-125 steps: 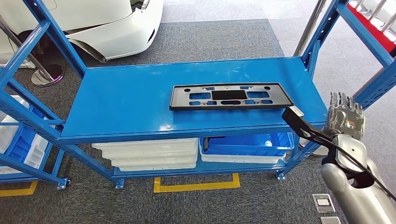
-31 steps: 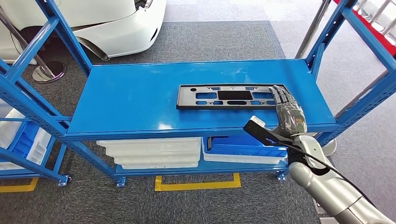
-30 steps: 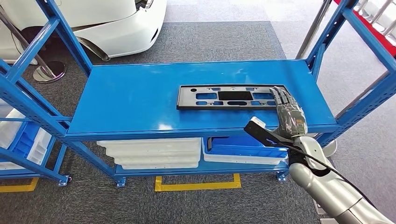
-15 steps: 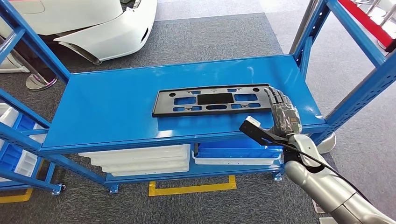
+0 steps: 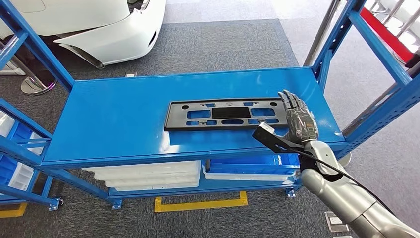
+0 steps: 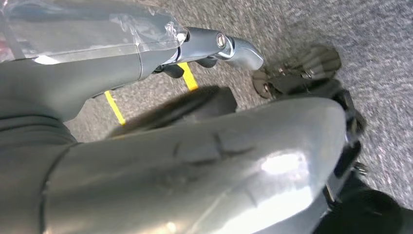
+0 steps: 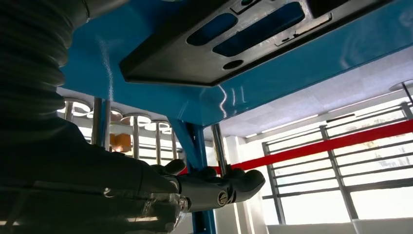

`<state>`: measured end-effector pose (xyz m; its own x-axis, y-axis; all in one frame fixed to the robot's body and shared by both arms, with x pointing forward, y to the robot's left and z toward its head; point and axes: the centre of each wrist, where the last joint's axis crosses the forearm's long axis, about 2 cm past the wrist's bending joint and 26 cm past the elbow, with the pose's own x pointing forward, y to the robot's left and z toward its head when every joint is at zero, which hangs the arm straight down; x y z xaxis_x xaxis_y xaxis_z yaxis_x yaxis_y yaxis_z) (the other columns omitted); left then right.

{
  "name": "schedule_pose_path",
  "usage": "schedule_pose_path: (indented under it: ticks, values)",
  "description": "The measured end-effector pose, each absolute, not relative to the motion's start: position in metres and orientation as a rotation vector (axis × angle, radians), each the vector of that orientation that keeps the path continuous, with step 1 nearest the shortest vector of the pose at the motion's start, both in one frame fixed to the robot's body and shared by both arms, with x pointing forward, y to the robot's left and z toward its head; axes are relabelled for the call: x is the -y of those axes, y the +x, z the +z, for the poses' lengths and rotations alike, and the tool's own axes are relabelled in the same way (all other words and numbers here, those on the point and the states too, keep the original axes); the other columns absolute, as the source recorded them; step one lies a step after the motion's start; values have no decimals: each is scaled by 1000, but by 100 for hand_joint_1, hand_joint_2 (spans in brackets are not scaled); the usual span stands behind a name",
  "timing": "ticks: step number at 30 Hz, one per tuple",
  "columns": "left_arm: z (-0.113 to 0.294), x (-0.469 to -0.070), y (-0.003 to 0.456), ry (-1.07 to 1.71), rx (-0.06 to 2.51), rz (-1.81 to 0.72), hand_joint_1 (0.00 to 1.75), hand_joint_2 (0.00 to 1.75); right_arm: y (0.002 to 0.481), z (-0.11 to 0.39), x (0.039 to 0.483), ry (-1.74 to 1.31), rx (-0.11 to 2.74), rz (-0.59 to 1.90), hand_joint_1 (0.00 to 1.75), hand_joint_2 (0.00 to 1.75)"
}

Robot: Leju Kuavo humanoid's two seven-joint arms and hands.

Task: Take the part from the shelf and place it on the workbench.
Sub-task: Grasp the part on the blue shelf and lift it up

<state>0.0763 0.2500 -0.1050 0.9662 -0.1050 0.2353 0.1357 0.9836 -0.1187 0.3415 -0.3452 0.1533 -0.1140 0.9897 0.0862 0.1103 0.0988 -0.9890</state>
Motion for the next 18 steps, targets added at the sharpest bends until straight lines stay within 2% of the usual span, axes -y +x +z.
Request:
schedule_pose_path:
  ticks: [9, 18]
  values:
    - [-105, -251, 78, -128, 226, -113, 0, 0, 338, 142, 337, -1044, 1369, 1311, 0, 175]
    - [-105, -251, 78, -120, 228, -116, 0, 0, 334, 133, 327, -965, 1369, 1332, 0, 175]
